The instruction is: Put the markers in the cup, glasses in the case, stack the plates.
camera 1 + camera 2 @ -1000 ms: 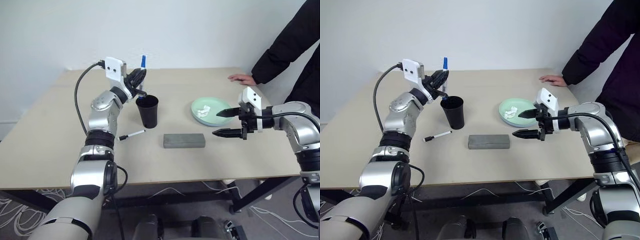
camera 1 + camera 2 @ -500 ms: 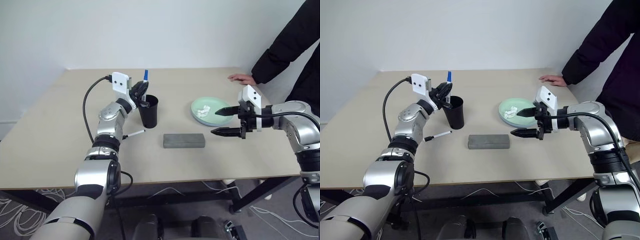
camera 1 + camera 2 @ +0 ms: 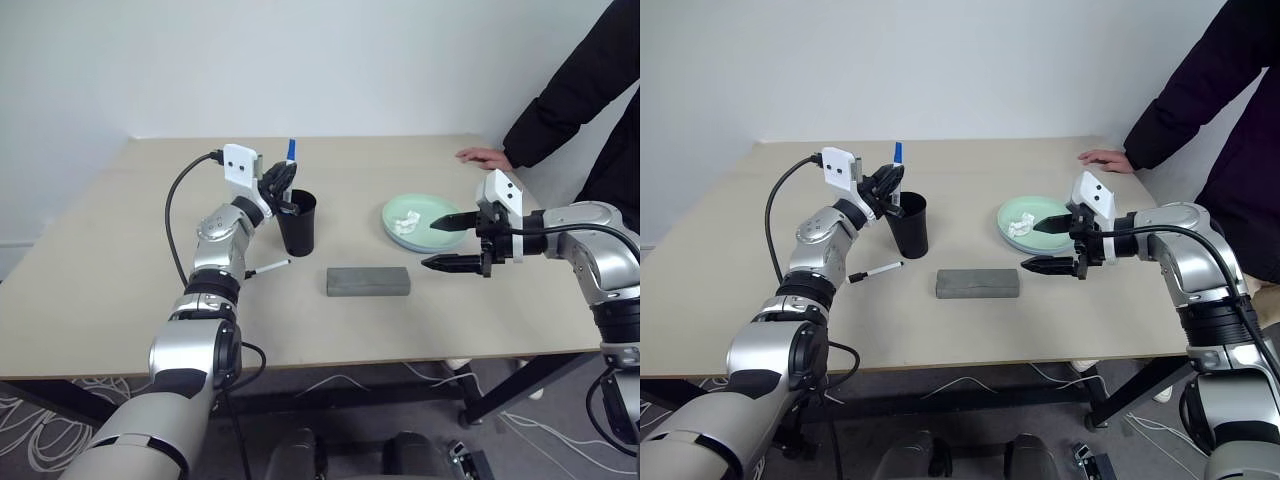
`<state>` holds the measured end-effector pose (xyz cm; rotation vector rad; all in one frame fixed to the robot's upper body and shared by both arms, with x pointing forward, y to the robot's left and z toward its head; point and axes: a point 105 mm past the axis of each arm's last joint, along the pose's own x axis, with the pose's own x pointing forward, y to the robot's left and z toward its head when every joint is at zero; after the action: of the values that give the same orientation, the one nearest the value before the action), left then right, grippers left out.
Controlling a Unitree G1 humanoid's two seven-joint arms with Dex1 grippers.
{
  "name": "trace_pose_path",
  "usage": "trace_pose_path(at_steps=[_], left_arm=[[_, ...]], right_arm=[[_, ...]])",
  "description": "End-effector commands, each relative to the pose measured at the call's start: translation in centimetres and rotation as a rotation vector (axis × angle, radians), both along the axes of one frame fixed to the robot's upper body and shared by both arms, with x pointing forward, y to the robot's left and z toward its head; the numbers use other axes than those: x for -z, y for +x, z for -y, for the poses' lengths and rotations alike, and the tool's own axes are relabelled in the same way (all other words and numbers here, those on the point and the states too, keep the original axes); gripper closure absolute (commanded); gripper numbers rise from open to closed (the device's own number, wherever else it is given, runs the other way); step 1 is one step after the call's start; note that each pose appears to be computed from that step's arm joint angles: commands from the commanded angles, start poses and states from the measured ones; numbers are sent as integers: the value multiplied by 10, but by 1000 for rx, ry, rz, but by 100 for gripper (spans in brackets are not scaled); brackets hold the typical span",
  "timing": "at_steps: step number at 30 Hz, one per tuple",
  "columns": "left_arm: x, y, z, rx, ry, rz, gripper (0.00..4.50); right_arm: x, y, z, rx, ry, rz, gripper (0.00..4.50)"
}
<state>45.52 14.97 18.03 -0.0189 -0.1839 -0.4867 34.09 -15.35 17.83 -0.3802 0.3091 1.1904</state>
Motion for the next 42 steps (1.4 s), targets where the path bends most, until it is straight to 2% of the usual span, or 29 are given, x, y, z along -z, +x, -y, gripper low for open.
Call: trace_pose_path(at_steps=[1, 6, 12, 17, 20, 23, 27, 32, 42], left_arm=[[-11, 2, 2, 19, 10, 20, 341], [-8, 2, 4, 28, 11, 4, 169], [-11, 2, 5, 37, 9, 3, 169], [-31, -1, 1, 84, 7, 43, 169], [-48, -12, -10, 172, 45, 66, 169], [-52, -31, -25, 263, 126, 45, 169], [-39, -56, -47, 334, 275, -30, 169], [-5, -80, -72, 402, 452, -175, 169], [49, -76, -61, 490, 593, -272, 169]], right_arm=[[-21, 0, -1, -8, 23, 72, 0], [-21, 0, 0, -9, 23, 72, 0], [-21, 0, -1, -11, 22, 72, 0], [-21, 1, -2, -11, 21, 74, 0], [-21, 0, -1, -10, 22, 74, 0], [-20, 0, 0, -8, 22, 71, 0], [-20, 1, 0, -7, 22, 70, 0], [-21, 3, -3, -18, 24, 70, 0], [-20, 2, -6, -28, 30, 68, 0]])
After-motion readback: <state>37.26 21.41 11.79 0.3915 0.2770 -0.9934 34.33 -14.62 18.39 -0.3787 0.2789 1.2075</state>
